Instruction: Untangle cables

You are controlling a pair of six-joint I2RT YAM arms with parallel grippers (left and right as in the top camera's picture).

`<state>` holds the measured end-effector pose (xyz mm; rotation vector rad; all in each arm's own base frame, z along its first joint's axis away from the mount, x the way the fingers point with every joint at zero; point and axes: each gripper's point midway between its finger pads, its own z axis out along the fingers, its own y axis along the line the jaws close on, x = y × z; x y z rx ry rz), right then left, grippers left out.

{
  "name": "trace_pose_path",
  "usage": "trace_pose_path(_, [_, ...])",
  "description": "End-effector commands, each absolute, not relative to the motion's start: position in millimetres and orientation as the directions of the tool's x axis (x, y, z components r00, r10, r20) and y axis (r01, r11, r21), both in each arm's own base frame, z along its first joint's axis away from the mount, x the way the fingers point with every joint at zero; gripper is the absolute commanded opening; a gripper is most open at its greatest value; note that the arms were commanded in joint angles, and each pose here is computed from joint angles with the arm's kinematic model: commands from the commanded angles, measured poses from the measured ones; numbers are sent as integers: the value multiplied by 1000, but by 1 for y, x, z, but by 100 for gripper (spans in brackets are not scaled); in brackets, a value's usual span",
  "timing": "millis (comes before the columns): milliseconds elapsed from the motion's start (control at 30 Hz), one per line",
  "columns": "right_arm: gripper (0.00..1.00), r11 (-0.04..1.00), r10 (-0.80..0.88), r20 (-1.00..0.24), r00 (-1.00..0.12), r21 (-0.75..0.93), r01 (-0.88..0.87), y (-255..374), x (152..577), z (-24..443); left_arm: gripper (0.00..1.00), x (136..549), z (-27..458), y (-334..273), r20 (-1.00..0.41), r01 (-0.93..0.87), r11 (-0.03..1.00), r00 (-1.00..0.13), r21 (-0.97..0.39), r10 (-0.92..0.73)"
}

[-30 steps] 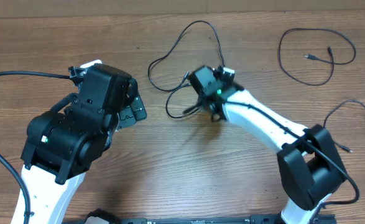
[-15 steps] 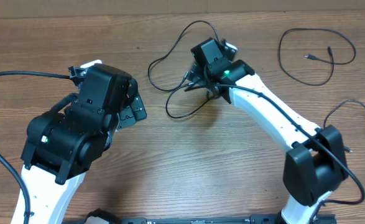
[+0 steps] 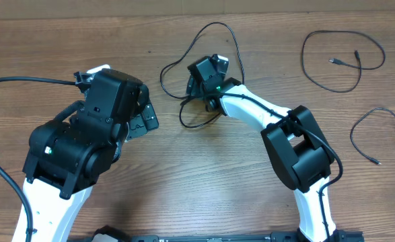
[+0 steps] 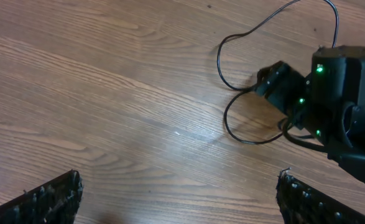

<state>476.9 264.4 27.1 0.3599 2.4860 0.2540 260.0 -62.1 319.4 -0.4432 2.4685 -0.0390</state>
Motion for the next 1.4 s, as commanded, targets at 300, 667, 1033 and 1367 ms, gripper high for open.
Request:
trace_pose_path(300, [70, 987, 152, -602, -784, 53, 151, 260, 470, -13, 99, 261, 321, -58, -588, -328, 936, -735, -130, -339])
trace_pose_path(667, [53, 999, 12, -392, -920, -25, 24, 291, 389, -41, 100, 261, 321, -58, -588, -328, 936, -735, -130, -339])
trace_pose_path(1033, [39, 977, 113, -152, -982, -164, 138, 238, 339, -54, 100, 261, 321, -58, -588, -328, 936, -735, -130, -339])
trace_pose_path(1367, [50, 988, 131, 28, -991, 74, 133, 278, 314, -69, 100, 261, 321, -58, -588, -328, 936, -735, -130, -339])
